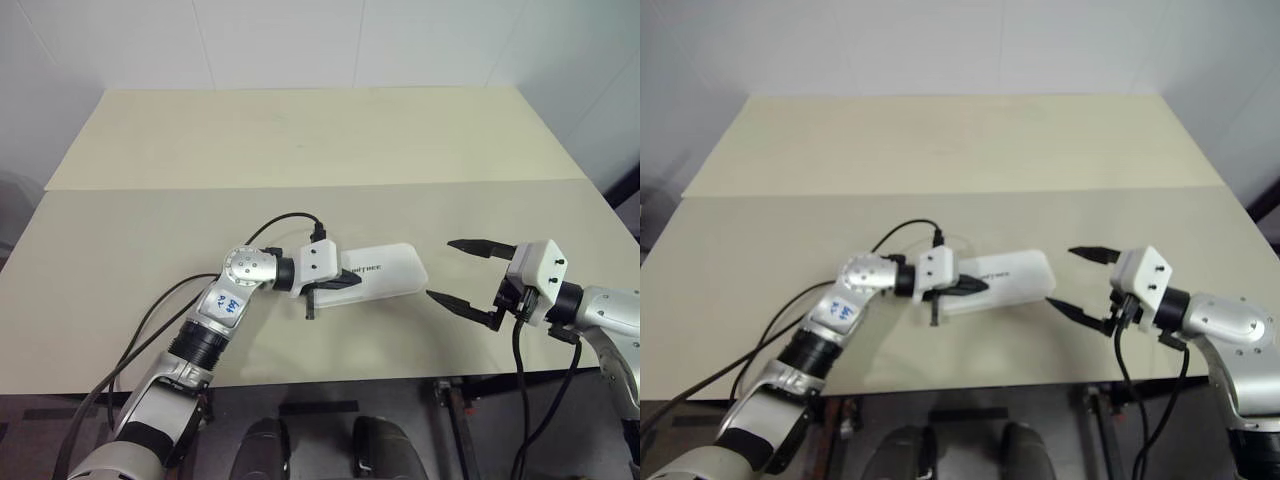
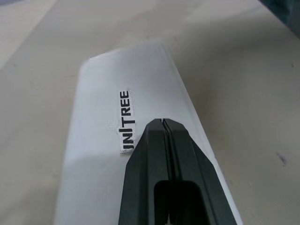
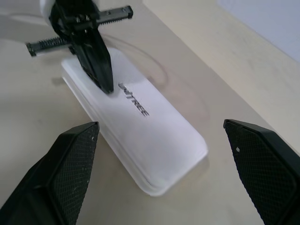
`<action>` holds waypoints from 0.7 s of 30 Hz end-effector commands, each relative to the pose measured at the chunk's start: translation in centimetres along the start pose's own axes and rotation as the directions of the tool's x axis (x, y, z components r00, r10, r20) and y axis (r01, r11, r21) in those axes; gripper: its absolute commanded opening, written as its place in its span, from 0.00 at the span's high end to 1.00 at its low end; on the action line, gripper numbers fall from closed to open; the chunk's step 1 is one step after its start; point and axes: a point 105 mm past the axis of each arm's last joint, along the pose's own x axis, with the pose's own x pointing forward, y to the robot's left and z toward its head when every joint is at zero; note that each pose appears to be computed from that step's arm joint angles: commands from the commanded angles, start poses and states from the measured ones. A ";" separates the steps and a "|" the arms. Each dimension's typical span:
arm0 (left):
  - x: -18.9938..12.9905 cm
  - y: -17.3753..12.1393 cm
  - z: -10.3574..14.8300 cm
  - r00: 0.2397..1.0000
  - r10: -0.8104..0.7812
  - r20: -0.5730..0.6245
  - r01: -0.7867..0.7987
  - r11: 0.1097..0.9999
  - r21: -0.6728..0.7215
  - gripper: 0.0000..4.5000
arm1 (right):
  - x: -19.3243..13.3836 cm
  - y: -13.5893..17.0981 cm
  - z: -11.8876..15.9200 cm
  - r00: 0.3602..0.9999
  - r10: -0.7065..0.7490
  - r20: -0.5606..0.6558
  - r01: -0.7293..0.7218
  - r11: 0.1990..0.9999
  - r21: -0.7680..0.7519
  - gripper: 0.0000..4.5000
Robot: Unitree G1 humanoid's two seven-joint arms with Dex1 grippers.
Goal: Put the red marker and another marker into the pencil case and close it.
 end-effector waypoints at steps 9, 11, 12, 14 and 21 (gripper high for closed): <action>-0.2 -0.2 0.7 0.996 0.068 0.066 -0.063 0.995 -0.074 0.99 | 0.6 0.2 1.4 0.996 -0.051 0.077 0.051 0.999 0.007 0.00; -1.1 0.8 1.7 0.983 0.129 0.133 -0.118 0.989 -0.090 0.99 | 0.8 0.2 1.0 0.996 -0.045 0.080 0.044 0.999 0.022 0.00; -2.0 1.2 2.3 0.972 0.156 0.174 -0.140 0.985 -0.103 0.99 | 1.0 0.2 0.7 0.996 -0.041 0.082 0.038 0.999 0.032 0.00; -3.3 1.6 2.8 0.959 0.185 0.216 -0.163 0.980 -0.116 0.99 | 1.2 0.2 0.3 0.996 -0.032 0.081 0.029 0.999 0.045 0.00; -7.8 1.2 1.7 0.946 0.261 0.194 -0.234 0.961 -0.148 0.99 | 1.9 0.1 -1.0 0.997 -0.002 0.077 -0.004 0.997 0.074 0.00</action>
